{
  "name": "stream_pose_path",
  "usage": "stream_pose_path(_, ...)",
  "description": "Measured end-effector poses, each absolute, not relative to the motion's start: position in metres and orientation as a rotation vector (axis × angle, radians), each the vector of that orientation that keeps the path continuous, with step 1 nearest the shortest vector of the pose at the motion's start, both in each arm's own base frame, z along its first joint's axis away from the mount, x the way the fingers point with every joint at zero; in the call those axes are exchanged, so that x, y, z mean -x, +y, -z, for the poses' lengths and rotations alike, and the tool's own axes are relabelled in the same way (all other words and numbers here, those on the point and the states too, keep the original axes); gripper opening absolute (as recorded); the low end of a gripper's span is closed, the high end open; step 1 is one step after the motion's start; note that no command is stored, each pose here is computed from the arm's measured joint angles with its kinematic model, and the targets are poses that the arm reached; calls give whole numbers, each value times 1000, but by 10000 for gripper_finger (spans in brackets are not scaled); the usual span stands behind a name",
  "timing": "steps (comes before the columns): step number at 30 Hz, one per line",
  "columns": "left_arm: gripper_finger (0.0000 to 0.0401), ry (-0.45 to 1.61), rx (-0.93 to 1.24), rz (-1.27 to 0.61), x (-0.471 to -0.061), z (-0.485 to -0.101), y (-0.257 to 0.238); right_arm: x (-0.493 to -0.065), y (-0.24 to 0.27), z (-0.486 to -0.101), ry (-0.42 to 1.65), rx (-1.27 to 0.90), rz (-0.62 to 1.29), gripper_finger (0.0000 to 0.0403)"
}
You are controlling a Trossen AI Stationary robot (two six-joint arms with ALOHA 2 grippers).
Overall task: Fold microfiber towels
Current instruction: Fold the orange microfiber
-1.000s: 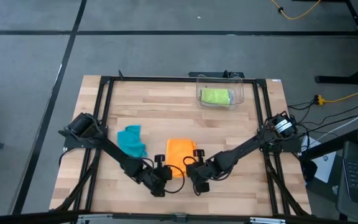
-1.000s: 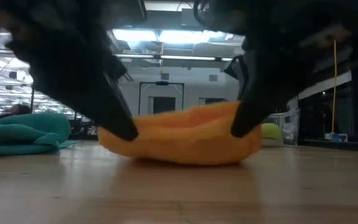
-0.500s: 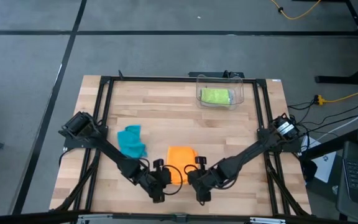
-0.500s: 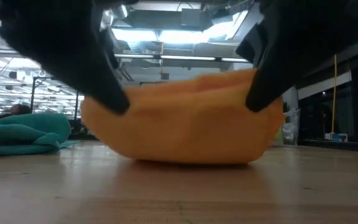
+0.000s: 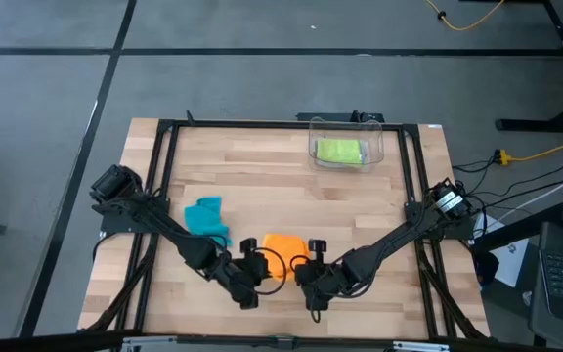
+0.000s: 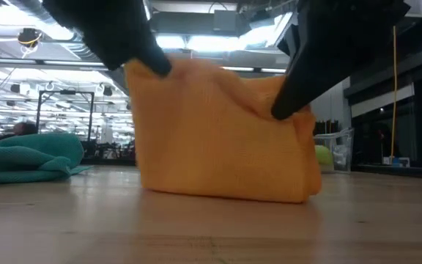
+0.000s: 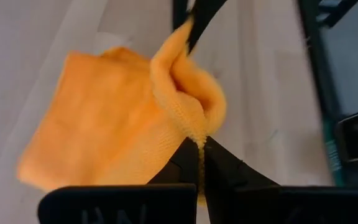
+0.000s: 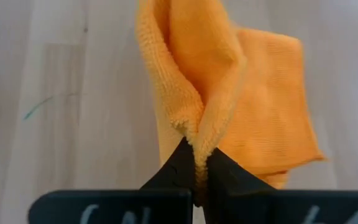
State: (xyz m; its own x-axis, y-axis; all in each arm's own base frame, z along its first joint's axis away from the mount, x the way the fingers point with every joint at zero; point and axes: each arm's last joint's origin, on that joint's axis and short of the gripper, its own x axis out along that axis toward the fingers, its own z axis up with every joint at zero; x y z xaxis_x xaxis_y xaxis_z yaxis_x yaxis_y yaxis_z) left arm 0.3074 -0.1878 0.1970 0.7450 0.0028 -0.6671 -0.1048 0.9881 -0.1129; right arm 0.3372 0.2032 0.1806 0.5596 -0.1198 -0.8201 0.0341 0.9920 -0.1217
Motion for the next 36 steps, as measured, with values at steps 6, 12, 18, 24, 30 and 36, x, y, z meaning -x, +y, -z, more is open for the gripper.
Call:
stream_pose_path(6, 0, 785, 124, -118, -310, -192, -174, -337, 200, -181, 942, 139, 159, 8)
stream_pose_path(12, 0, 795, 123, -148, -314, -191, -163, -335, 189, -179, 979, 156, 258, 8)
stream_pose_path(18, 0, 841, 104, -190, -315, -188, -152, -337, 179, -178, 1003, 143, 301, 9)
stream_pose_path(24, 0, 874, 94, -225, -316, -185, -143, -342, 169, -178, 1006, 127, 327, 9)
stream_pose_path(30, 0, 876, 99, -241, -318, -185, -137, -347, 159, -177, 1008, 91, 365, 9)
stream_pose_path(36, 0, 877, 102, -251, -320, -185, -134, -348, 155, -176, 1026, 52, 376, 9)
